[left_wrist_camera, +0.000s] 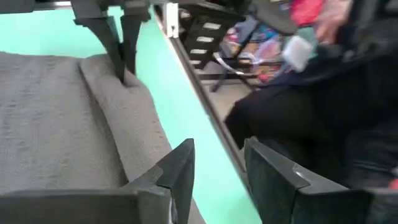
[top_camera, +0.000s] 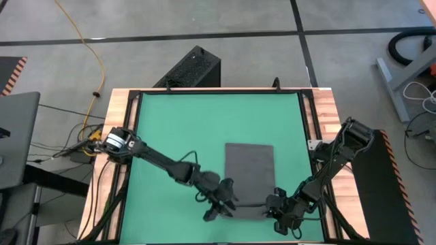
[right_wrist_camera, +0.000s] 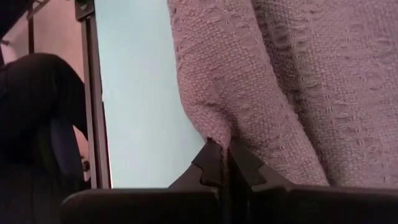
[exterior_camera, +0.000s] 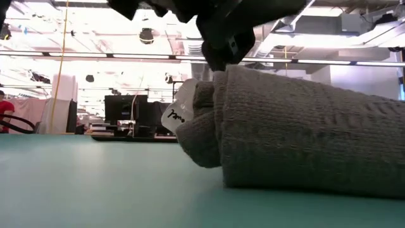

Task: Roll towel
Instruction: Roll the gray towel

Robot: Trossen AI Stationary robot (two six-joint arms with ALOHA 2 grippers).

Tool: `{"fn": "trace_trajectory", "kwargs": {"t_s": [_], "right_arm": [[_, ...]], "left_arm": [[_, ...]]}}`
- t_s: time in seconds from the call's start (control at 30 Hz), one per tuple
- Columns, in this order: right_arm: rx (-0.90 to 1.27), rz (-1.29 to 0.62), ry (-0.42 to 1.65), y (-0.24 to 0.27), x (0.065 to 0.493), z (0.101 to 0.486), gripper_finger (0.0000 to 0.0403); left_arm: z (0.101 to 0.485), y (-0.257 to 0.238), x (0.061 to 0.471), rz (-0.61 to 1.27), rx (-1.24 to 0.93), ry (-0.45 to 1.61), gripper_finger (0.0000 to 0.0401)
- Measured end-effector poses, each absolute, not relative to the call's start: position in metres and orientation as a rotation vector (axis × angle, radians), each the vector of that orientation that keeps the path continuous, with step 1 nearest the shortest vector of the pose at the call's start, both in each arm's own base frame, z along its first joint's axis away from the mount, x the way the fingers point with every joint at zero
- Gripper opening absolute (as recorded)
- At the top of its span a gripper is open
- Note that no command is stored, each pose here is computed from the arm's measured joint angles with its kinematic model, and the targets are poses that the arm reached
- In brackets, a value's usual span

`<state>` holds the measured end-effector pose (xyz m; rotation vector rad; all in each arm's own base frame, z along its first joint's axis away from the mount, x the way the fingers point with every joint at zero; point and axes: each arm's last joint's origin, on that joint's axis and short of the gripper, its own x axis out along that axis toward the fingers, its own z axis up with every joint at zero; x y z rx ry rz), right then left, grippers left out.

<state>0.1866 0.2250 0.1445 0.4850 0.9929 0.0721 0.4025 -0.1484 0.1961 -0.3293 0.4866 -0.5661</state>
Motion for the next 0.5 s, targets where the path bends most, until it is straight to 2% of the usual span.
{"fn": "trace_trajectory", "kwargs": {"t_s": [0.13, 0.3, 0.5], "right_arm": [[0.505, 0.055, 0.987, 0.225, 0.187, 0.145, 0.0022], [0.532, 0.035, 0.985, 0.225, 0.187, 0.145, 0.0024], [0.565, 0.02, 0.981, 0.225, 0.188, 0.145, 0.0025]], "left_arm": [[0.188, -0.165, 0.397, -0.483, -0.262, 0.501, 0.0102], [0.165, -0.176, 0.399, -0.481, -0.26, 0.538, 0.006], [0.145, -0.167, 0.404, -0.385, -0.275, 0.59, 0.001]]}}
